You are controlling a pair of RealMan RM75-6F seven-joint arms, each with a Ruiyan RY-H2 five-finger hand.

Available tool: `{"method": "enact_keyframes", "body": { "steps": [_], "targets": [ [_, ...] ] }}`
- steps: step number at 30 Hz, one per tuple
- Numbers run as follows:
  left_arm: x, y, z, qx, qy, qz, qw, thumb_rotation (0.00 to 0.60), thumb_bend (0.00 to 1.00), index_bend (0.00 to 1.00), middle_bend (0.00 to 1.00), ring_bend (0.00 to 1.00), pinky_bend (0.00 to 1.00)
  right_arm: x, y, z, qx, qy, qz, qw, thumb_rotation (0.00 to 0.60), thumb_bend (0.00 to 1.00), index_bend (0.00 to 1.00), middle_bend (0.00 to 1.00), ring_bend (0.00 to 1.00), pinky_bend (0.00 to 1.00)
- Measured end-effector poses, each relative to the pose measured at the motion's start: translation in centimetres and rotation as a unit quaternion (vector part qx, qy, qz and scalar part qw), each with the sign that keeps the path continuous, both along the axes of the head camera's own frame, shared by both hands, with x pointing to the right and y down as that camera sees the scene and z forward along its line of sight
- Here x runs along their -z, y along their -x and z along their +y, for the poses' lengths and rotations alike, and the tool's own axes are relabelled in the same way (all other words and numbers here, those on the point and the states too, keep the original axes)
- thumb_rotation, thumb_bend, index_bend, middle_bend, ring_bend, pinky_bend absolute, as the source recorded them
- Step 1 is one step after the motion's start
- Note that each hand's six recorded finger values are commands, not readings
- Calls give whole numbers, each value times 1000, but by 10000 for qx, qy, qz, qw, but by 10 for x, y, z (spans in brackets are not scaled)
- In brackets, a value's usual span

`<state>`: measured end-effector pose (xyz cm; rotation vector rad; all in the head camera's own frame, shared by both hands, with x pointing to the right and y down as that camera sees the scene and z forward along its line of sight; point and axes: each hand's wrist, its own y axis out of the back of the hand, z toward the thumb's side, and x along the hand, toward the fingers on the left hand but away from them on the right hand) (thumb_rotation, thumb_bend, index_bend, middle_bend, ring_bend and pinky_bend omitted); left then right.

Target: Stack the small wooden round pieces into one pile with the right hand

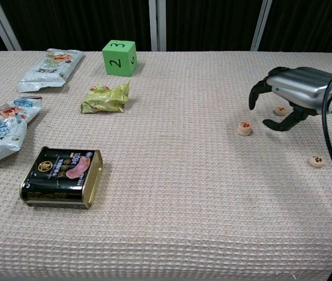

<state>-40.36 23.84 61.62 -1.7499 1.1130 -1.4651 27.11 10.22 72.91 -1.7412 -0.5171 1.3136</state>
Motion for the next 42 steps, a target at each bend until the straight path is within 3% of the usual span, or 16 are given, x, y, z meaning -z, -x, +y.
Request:
{"method": "enact_keyframes", "body": {
  "steps": [5,12,23,31,36,42],
  "targets": [
    [-1,-2,-1,-16,8,11,10000,600,146,296,211,156,192,4,-35,-12,-396,0,265,9989,600,185,360,273,135,69],
    [0,-2,-3,-9,-10,3,10000,600,147,296,211,156,192,-13,-44,-20,-481,151,514,9974,600,282,394,273,135,70],
    [-1,-1,-1,30,46,-33,10000,600,146,296,211,156,192,-32,-41,-34,-542,220,608,9964,600,299,397,277,135,70],
    [-1,0,-1,37,49,-35,10000,600,146,296,211,156,192,-37,-42,-36,-599,244,622,9960,600,334,468,295,135,70],
    [-1,1,0,62,49,-37,10000,600,146,296,211,156,192,-33,-41,-39,-610,178,557,9964,600,353,510,305,135,70],
    [-1,2,1,71,51,-38,10000,600,146,296,211,156,192,-13,-31,-42,-486,-28,278,9984,600,354,512,306,135,70]
  ]
}}
